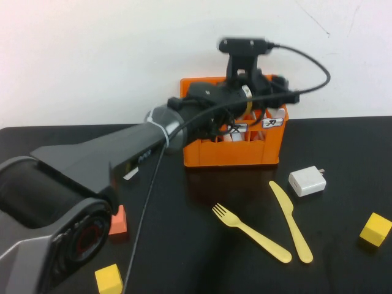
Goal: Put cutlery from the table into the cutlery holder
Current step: Place the knife on the box, then pick up the fork
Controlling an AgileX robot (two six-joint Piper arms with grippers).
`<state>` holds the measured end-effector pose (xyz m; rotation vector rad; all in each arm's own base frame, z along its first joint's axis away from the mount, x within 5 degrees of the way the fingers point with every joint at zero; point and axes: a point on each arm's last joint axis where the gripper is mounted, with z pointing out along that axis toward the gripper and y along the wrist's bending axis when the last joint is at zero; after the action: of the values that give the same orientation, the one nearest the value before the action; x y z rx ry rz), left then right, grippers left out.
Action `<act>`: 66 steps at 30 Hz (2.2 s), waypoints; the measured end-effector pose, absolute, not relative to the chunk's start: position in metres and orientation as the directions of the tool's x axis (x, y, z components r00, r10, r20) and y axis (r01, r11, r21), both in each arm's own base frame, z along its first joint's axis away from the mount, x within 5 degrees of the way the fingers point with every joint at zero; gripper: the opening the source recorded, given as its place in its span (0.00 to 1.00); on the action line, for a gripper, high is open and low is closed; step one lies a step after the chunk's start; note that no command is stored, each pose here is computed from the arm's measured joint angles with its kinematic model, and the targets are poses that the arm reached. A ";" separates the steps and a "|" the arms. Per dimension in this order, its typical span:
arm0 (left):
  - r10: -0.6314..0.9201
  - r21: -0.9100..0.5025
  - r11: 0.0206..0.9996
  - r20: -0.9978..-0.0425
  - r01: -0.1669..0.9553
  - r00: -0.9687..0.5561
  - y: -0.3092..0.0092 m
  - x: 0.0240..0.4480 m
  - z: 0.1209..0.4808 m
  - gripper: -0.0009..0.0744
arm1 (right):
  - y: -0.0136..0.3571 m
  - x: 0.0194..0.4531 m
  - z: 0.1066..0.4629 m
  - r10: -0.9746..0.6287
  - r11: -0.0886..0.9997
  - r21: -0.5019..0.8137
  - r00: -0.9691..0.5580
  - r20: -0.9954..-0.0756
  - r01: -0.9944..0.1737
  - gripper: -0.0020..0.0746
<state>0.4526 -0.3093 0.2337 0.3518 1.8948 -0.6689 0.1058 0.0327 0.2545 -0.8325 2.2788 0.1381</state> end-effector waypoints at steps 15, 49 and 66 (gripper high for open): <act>-0.071 -0.105 0.758 -0.994 0.644 -0.079 -0.281 0.404 0.387 0.02 | 0.032 0.107 0.256 -0.602 0.735 -0.208 -0.478 -0.639 -0.646 0.02; -0.112 -0.134 0.991 -0.897 0.022 -0.428 -0.202 0.376 0.412 0.01 | 0.040 0.104 0.256 -0.540 0.744 -0.099 -0.507 -0.672 -0.661 0.02; -0.095 -0.225 0.959 -0.830 0.175 -0.549 -0.150 0.264 0.369 0.01 | 0.053 0.127 0.259 -0.570 0.682 -0.008 -0.526 -0.631 -0.731 0.02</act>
<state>0.2640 -0.1502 0.3687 0.0563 2.1246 -0.3472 0.1272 0.0528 0.2585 -0.9957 2.2829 0.3439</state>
